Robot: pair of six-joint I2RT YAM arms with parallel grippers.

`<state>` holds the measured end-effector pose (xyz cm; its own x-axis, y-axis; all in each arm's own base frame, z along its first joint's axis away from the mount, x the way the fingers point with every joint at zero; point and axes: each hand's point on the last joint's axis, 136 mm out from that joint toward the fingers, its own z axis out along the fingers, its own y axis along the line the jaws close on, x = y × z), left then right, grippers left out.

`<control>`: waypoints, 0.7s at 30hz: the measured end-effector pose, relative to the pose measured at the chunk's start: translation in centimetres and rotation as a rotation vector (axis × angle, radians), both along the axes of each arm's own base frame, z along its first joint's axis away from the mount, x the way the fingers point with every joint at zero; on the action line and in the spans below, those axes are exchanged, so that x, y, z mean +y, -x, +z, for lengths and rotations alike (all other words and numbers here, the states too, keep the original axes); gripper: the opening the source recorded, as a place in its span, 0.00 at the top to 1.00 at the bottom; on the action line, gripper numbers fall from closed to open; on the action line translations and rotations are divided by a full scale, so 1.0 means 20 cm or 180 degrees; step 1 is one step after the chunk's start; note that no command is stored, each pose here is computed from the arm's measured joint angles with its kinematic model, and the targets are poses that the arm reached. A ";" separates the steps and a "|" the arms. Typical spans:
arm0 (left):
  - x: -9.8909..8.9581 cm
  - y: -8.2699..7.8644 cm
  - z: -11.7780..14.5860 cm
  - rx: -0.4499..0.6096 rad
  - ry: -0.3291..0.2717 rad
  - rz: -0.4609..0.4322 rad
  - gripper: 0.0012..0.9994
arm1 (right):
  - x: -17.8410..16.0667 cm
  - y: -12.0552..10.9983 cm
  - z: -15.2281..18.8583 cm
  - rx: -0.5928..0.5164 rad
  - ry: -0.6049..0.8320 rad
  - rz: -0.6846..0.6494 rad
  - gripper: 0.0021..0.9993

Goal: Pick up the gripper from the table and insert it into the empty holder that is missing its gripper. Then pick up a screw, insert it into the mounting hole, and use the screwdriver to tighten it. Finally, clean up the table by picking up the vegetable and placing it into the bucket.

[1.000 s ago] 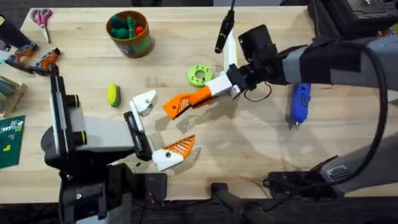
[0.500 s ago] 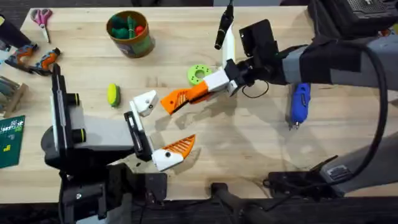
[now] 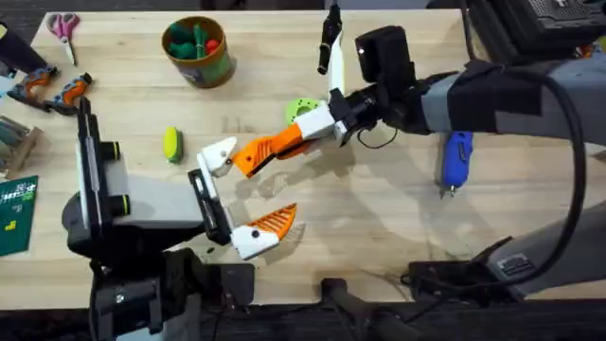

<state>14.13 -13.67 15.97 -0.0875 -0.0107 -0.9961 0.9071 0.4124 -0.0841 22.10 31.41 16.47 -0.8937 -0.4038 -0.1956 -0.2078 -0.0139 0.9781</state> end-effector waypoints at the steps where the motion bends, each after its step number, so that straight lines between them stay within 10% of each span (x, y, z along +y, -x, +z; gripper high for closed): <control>1: 0.00 0.00 0.00 0.0001 0.0000 0.0001 0.01 | 0.00 0.00 0.00 0.0018 0.0006 -0.0002 0.99; 21: 0.00 0.00 0.00 0.0011 0.0006 -0.0006 0.01 | 0.02 -0.05 0.03 0.0158 0.0079 -0.0107 0.99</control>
<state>14.10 -13.68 15.97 -0.0911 -0.0124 -0.9958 0.9075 0.4106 -0.0881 23.00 31.85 17.10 -0.9152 -0.3776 -0.1410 -0.1589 0.0165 0.9872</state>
